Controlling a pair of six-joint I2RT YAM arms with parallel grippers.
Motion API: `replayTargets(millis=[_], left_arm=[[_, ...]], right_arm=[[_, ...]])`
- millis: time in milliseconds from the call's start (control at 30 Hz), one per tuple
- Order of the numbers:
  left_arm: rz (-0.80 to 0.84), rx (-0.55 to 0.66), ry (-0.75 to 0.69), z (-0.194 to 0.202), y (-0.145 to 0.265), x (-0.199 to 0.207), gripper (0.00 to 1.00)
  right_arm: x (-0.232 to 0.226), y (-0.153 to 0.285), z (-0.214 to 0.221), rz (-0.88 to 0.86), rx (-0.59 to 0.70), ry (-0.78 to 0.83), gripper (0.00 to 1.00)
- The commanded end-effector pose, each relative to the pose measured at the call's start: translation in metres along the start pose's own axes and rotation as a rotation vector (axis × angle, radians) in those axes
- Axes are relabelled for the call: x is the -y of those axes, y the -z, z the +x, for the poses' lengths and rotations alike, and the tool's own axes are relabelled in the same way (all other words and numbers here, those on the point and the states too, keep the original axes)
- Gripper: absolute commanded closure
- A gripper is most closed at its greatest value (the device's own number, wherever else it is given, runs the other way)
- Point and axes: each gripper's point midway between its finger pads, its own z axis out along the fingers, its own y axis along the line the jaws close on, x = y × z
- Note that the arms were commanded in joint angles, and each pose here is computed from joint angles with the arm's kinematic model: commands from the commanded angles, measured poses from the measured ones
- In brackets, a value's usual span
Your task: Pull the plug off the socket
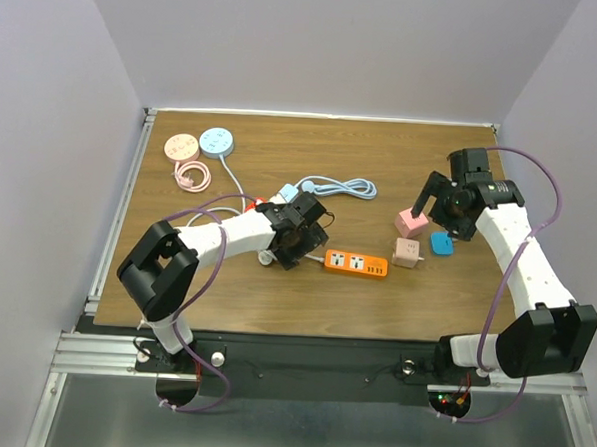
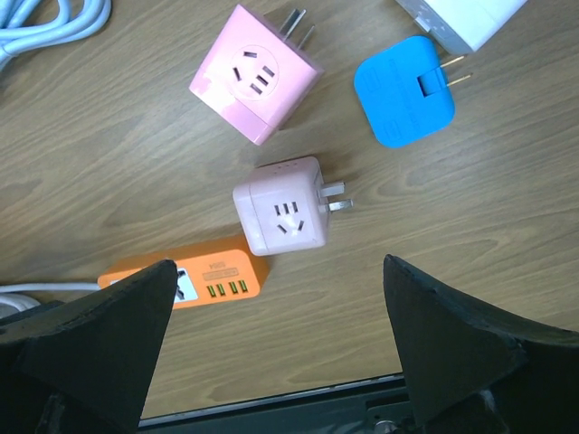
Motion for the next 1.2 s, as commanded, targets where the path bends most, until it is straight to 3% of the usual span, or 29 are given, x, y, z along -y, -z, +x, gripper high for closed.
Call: replayTargets(millis=[0,567,700,967,1100,1167], left_arm=[[0.021,0.036,0.149,-0.008,0.006,0.008,0.13],[-0.133,-0.068,0.185,0.010,-0.048,-0.017,0.21],[-0.212,-0.129,0.176,0.023,-0.067,-0.028,0.36],[-0.365,-0.250,0.166,0.050,-0.077,-0.061,0.50],[-0.409,-0.276,0.150,0.056,-0.073,-0.076,0.61],[-0.436,-0.296,0.134,0.061,-0.069,-0.089,0.74]], right_arm=[[-0.003,0.007,-0.002,-0.037,0.018,0.015,0.00],[-0.005,0.008,0.002,-0.064,0.020,0.017,0.00],[-0.007,0.010,-0.001,-0.071,0.024,0.013,0.00],[-0.008,0.015,-0.001,-0.087,0.036,0.008,0.00],[-0.008,0.014,0.000,-0.088,0.037,0.000,0.00],[-0.008,0.014,0.000,-0.089,0.036,-0.003,0.00]])
